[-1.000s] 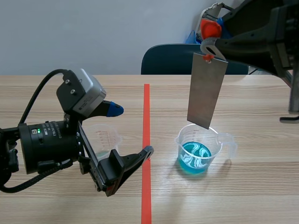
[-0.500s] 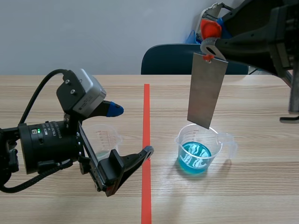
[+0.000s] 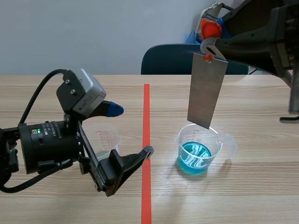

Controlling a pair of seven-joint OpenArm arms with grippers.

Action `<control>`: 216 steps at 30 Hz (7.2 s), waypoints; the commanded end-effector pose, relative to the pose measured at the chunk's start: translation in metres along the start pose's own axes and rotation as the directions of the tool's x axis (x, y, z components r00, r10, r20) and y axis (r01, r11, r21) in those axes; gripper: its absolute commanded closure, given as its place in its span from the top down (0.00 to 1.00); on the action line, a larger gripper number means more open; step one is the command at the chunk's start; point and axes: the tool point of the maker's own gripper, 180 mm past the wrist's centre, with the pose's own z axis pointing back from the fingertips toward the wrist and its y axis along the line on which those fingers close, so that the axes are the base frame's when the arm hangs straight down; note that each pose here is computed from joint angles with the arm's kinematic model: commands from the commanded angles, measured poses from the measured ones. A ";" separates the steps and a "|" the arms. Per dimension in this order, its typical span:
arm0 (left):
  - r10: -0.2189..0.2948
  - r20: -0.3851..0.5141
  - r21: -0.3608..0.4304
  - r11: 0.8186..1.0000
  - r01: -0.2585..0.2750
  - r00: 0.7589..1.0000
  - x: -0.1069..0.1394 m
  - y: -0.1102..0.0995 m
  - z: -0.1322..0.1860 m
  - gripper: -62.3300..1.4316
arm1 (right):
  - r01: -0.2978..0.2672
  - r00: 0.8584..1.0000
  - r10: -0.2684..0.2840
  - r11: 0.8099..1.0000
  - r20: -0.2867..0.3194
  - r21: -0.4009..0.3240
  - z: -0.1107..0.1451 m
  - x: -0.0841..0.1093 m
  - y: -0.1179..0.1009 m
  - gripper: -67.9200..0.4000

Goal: Do the redox reaction experiment

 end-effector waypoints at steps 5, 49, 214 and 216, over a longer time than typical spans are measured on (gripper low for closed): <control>-0.002 0.026 0.005 1.000 0.001 1.000 0.007 0.002 0.000 1.00 | -0.019 1.000 0.019 1.000 0.006 -0.004 0.002 0.004 -0.004 0.01; -0.049 0.144 0.025 0.999 0.046 0.988 0.040 -0.009 -0.039 0.07 | -0.018 1.000 0.018 1.000 0.000 -0.004 0.002 0.003 -0.004 0.01; 0.149 0.089 0.584 0.793 -0.172 0.985 -0.006 0.000 0.123 1.00 | -0.008 1.000 0.008 1.000 0.000 0.000 0.002 0.002 -0.003 0.01; 0.149 0.089 0.584 0.793 -0.172 0.985 -0.006 0.000 0.123 1.00 | -0.008 1.000 0.008 1.000 0.000 0.000 0.002 0.002 -0.003 0.02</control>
